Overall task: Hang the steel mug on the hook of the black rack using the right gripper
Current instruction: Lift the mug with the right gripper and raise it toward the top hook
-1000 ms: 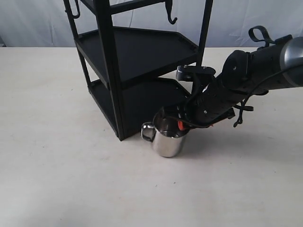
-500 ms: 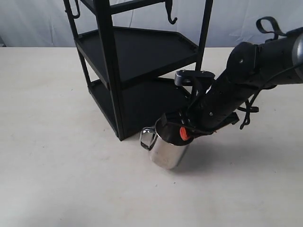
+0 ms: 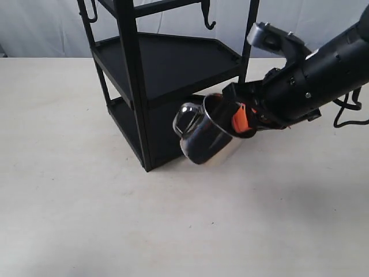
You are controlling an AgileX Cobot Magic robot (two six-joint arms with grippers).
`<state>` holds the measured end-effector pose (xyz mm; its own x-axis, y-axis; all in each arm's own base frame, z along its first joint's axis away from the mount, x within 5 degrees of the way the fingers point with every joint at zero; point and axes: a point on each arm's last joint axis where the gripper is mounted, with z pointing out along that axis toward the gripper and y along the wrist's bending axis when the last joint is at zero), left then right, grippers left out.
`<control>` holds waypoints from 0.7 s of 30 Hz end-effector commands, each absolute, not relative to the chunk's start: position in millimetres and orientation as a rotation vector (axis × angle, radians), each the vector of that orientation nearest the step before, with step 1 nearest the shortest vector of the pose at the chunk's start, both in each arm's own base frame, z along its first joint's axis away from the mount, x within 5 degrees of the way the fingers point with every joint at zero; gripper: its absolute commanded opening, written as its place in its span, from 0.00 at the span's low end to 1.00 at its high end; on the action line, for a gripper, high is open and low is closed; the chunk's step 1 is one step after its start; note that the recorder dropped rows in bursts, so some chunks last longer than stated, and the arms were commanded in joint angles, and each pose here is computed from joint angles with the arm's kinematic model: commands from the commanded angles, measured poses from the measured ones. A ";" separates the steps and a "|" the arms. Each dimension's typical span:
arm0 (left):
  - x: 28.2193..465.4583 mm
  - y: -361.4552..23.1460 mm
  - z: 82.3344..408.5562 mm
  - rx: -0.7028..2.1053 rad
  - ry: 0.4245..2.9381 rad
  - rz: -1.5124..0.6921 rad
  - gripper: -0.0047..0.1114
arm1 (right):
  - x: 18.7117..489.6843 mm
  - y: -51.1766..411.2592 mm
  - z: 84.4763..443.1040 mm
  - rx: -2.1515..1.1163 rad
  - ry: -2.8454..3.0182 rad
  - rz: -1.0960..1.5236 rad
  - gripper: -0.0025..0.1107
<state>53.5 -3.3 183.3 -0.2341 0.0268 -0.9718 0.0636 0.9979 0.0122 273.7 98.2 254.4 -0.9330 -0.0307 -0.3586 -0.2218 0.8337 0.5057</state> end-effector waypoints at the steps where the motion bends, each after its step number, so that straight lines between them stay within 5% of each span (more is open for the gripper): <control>1: 54.0 -3.4 184.7 0.064 1.797 -0.039 0.04 | 277.7 88.3 267.6 -0.135 2.571 0.986 0.01; 21: 54.0 -3.4 184.7 0.064 1.797 -0.039 0.04 | 308.9 71.3 253.7 0.047 2.346 1.461 0.01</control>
